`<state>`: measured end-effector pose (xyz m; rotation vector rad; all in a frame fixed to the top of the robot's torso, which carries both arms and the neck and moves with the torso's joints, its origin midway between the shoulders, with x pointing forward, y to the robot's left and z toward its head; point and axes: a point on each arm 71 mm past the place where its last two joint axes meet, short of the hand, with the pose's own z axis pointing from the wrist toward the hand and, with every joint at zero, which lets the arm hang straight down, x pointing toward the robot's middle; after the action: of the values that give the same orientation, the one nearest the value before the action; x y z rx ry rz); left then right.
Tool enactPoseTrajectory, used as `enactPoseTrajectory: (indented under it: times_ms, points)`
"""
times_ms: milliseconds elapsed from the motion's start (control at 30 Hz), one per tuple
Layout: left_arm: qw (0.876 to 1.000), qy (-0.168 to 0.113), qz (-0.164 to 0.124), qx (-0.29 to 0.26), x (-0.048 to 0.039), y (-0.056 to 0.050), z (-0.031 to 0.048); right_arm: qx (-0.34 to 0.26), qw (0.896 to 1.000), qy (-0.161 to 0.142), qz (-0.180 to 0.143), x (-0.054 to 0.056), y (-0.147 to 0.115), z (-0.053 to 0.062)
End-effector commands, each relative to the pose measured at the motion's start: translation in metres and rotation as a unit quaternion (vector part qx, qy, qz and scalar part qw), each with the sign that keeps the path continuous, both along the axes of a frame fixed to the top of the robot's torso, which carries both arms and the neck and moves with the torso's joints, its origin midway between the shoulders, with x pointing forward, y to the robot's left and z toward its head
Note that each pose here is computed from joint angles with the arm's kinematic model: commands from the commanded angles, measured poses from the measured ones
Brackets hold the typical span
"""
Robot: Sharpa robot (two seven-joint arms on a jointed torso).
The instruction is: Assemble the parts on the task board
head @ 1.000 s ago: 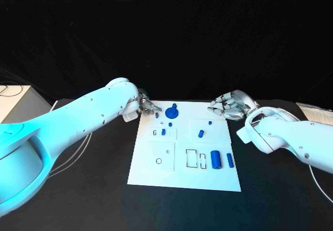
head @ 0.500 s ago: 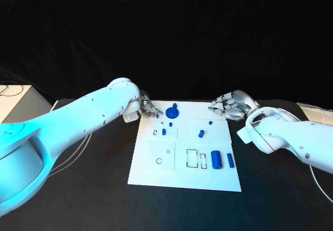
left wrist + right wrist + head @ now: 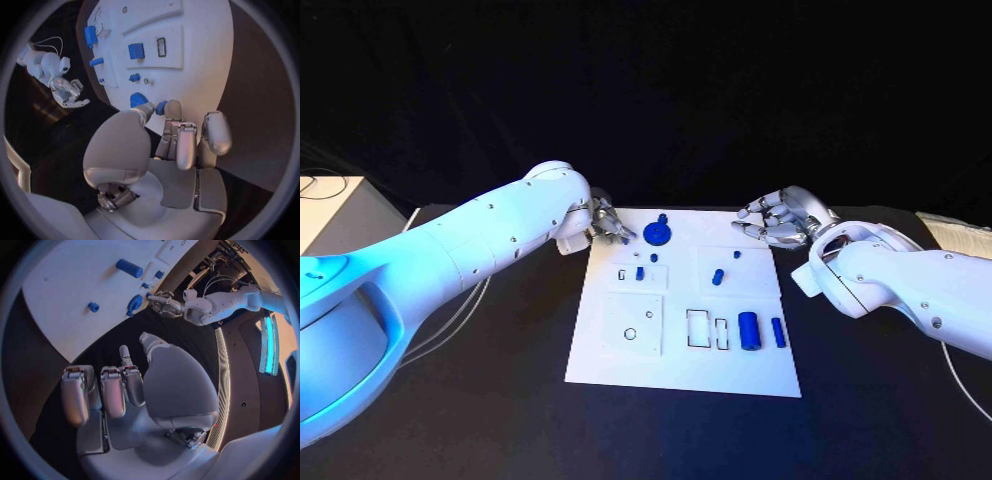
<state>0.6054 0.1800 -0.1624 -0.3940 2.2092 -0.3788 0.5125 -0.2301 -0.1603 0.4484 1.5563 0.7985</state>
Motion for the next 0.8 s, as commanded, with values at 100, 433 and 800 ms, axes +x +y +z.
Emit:
enactPoseTrajectory:
  times_ms: [100, 433, 800]
  points:
    - [0.999, -0.004, 0.011, -0.040, -0.0005, -0.004, 0.0023, 0.000, 1.000, -0.003, 0.005, 0.000, 0.001, 0.001]
    - [0.996, 0.000, 0.023, -0.084, -0.0037, -0.004, 0.0044, -0.002, 1.000, 0.002, 0.006, 0.000, 0.002, 0.000]
    - [0.995, 0.003, 0.007, -0.100, -0.0157, -0.002, 0.0108, -0.002, 1.000, 0.004, 0.007, -0.001, 0.001, -0.001]
